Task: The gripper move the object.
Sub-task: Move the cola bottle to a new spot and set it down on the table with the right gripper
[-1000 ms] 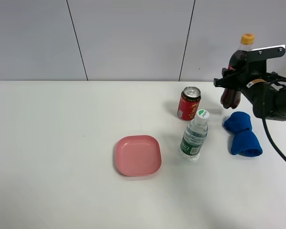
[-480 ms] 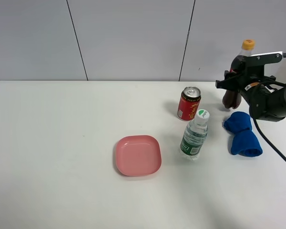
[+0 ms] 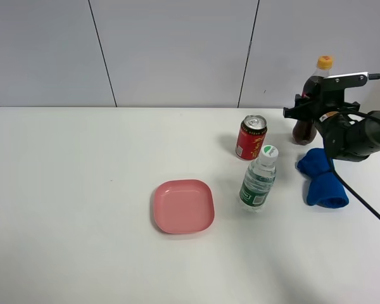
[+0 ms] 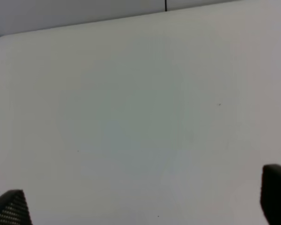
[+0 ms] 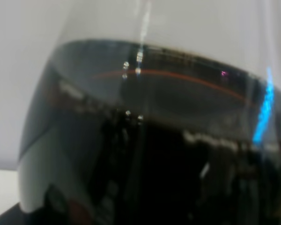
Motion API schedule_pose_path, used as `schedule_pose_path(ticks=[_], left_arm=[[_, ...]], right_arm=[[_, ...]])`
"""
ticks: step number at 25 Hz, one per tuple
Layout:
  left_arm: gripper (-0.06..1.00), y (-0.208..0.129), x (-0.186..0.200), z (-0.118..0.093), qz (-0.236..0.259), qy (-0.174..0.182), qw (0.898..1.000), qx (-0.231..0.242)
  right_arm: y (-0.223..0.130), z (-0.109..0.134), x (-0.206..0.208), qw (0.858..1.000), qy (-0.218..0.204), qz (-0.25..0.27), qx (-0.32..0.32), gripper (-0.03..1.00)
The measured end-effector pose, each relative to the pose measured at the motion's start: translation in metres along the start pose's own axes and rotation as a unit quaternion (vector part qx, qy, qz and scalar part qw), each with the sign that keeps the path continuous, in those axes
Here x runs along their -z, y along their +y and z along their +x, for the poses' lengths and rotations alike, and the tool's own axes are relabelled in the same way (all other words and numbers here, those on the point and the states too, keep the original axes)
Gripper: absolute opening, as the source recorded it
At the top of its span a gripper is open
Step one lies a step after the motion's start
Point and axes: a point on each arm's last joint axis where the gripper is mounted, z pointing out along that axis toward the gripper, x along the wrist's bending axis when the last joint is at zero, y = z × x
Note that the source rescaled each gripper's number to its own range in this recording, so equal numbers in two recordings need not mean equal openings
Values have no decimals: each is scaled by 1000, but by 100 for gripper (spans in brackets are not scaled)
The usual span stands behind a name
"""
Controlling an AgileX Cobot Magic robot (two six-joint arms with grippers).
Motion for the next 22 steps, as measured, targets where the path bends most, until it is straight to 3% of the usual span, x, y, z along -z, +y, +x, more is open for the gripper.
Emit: schedule_pose_path(ticks=[15,18,22], left_arm=[[100,0,0,0,0,0,1000,0],[100,0,0,0,0,0,1000,0],[100,0,0,0,0,0,1000,0]], right_arm=[[1,0,-1,1000,-2,-7,-23,1],[8,-2,-1,999,-8,-34,-36,15],[13,-2,-1,998,-5,-52,-35,22]])
